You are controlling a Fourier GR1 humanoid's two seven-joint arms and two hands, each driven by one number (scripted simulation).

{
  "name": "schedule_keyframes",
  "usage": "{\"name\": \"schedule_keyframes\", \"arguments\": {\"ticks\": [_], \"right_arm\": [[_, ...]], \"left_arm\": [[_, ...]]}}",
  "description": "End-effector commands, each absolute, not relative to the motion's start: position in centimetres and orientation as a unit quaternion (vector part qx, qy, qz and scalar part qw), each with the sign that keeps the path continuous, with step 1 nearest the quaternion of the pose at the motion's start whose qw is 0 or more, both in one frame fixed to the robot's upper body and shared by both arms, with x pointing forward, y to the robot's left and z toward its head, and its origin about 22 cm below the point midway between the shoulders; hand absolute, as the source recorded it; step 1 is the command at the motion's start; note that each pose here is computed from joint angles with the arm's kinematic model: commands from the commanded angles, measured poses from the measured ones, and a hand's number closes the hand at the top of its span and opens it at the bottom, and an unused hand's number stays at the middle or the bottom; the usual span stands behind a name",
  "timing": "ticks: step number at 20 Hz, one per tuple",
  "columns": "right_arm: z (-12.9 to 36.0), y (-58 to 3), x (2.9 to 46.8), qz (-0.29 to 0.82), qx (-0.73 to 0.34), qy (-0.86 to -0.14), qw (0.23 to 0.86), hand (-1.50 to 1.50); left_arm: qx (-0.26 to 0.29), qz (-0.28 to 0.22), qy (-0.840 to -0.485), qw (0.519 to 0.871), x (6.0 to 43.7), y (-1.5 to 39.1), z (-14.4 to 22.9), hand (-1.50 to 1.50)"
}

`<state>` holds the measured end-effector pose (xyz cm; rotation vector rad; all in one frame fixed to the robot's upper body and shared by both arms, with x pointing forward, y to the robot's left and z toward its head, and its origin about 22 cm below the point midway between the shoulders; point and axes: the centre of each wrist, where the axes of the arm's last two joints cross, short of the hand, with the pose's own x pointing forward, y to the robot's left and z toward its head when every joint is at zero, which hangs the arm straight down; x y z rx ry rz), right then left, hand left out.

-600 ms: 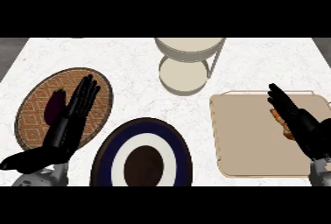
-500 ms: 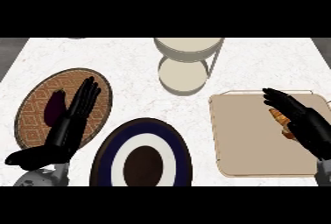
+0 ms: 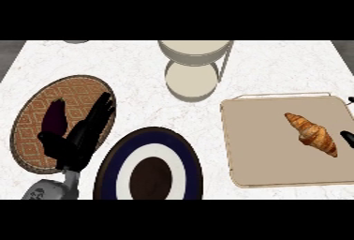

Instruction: Pick the croissant from the tray and place it in the tiered basket

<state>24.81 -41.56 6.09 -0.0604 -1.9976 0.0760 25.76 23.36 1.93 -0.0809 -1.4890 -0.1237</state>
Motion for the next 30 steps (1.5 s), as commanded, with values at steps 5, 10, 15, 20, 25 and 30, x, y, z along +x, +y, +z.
{"name": "schedule_keyframes", "arguments": {"ticks": [5, 10, 15, 20, 25, 30], "right_arm": [[5.7, -49.4, 19.9, 0.185, -0.04, -0.858, 0.478, -1.5], [9.2, -50.4, 18.0, 0.291, -0.177, -0.801, 0.492, -1.5], [12.5, -49.5, 17.1, 0.354, -0.329, -0.723, 0.493, -1.5], [14.3, -43.4, 16.1, 0.374, -0.342, -0.689, 0.518, -1.5], [14.1, -37.5, 15.4, 0.376, -0.336, -0.666, 0.55, -1.5], [12.3, -35.2, 15.1, 0.396, -0.388, -0.611, 0.565, -1.5]], "left_arm": [[-0.049, -0.058, -0.642, 0.763, 27.5, 23.0, 1.9, 0.0], [-0.047, -0.061, -0.64, 0.764, 27.2, 23.5, 2.6, 0.0], [-0.033, -0.055, -0.637, 0.768, 27.4, 24.3, 2.1, 0.0], [-0.044, -0.053, -0.636, 0.769, 27.3, 23.4, 1.1, 0.0], [-0.045, -0.068, -0.636, 0.767, 27.6, 24.1, 4.2, 0.0], [-0.051, -0.058, -0.636, 0.768, 28.0, 21.9, 2.2, 0.0]]}}
